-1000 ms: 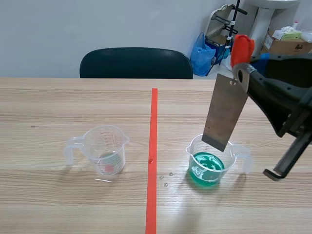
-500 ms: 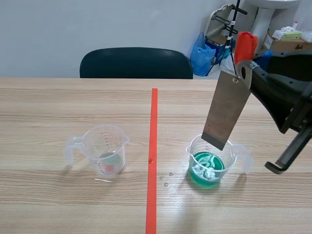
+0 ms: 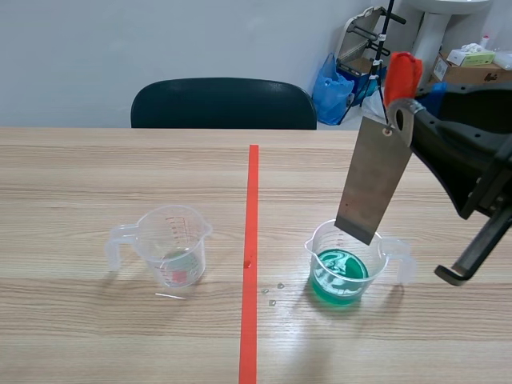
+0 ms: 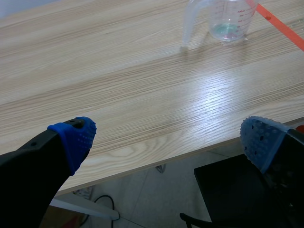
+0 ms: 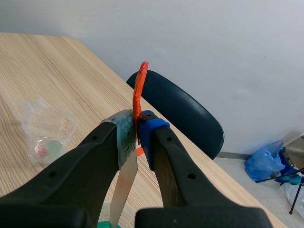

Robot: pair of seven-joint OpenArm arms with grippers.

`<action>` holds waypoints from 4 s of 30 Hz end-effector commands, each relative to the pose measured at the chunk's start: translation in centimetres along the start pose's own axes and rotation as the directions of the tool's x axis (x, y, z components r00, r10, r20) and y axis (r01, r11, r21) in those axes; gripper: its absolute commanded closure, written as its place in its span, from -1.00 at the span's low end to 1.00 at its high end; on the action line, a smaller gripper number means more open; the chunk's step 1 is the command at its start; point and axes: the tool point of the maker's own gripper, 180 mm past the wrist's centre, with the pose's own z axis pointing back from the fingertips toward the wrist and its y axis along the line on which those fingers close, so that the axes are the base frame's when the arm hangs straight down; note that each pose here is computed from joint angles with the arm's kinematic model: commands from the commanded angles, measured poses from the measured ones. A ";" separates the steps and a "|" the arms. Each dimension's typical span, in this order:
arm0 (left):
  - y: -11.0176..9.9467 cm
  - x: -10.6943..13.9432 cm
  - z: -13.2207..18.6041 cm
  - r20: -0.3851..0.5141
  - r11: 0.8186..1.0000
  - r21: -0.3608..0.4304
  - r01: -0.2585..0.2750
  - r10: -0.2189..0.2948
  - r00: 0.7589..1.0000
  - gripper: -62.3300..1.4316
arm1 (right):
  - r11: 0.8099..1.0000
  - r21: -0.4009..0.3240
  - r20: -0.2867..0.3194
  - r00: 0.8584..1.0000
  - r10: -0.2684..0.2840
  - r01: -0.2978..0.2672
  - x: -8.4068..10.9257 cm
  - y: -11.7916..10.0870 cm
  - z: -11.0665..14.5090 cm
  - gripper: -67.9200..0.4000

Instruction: Do the redox reaction experiment

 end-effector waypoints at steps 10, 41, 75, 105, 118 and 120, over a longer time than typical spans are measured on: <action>0.2 0.7 -0.1 0.031 1.000 0.009 0.000 -0.001 1.000 -1.00 | 1.000 -0.007 0.043 0.999 0.019 -0.019 1.3 -0.4 -0.2 0.95; 0.2 0.7 -0.1 0.031 1.000 0.008 0.001 -0.001 1.000 -1.00 | 1.000 -0.007 0.043 0.999 0.019 -0.018 1.3 -0.4 -0.2 0.95; 0.2 0.7 -0.1 0.031 1.000 0.008 0.001 -0.001 1.000 -1.00 | 1.000 -0.007 0.043 0.999 0.019 -0.018 1.3 -0.4 -0.2 0.95; 2.6 2.2 -7.9 0.024 0.976 -0.216 0.030 -0.026 0.999 0.86 | 1.000 -0.007 0.044 0.999 0.019 -0.018 1.3 -0.4 -0.2 0.95; -2.2 8.0 -19.9 0.064 0.860 -0.505 -0.077 0.127 0.990 0.87 | 1.000 -0.007 0.044 0.999 0.019 -0.018 1.3 -0.4 -0.2 0.95; -4.1 8.3 -21.1 0.055 0.830 -0.553 -0.072 0.123 0.991 0.87 | 1.000 -0.007 0.044 0.999 0.019 -0.018 1.3 -0.4 -0.2 0.95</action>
